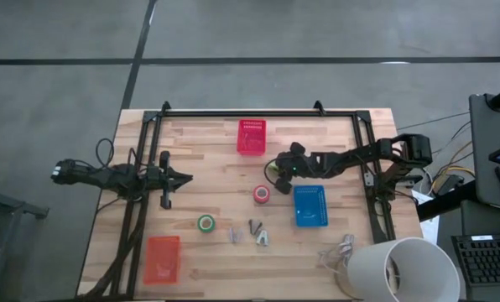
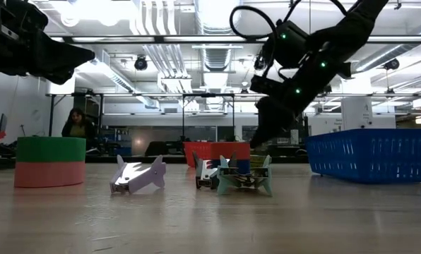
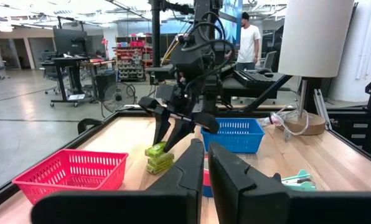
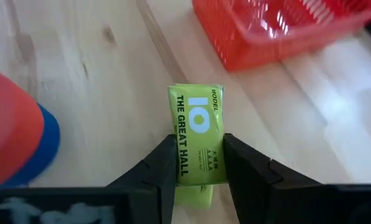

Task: Pick and place Stapler, Stapler remover, tape
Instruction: Put the top green staple box into the red bin

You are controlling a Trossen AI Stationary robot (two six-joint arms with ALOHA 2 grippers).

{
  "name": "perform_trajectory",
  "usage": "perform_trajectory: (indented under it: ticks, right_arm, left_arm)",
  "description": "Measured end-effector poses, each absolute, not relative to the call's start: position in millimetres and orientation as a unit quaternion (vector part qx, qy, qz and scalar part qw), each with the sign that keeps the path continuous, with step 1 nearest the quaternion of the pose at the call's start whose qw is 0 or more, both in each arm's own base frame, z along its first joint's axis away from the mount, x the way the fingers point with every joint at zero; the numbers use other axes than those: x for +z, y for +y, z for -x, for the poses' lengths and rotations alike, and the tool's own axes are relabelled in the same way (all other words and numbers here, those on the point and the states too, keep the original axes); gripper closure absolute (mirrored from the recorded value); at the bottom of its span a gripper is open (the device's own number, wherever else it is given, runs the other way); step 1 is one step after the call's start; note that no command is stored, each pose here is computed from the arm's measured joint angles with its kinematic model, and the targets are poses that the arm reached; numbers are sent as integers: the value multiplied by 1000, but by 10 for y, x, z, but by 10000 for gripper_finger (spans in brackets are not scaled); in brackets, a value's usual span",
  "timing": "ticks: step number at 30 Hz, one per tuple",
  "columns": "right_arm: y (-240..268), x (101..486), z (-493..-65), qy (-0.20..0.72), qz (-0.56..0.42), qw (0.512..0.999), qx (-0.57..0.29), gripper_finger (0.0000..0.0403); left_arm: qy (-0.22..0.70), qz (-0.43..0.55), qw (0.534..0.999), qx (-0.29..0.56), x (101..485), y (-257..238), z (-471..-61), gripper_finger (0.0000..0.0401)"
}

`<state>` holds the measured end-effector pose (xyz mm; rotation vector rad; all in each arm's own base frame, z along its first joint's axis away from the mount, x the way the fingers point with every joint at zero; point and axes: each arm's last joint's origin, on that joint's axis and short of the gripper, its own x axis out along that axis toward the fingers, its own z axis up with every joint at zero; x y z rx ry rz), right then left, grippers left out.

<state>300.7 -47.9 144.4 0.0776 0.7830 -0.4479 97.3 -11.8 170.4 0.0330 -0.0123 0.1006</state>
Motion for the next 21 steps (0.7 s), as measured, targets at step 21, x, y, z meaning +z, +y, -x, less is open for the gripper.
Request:
perform_trajectory:
  ticks: [21]
  right_arm:
    - [-1200, 2234, -3406, 280, 52, 943, -171, 295]
  left_arm:
    - [-6, -17, 999, 50, 1704, -118, -973, 375]
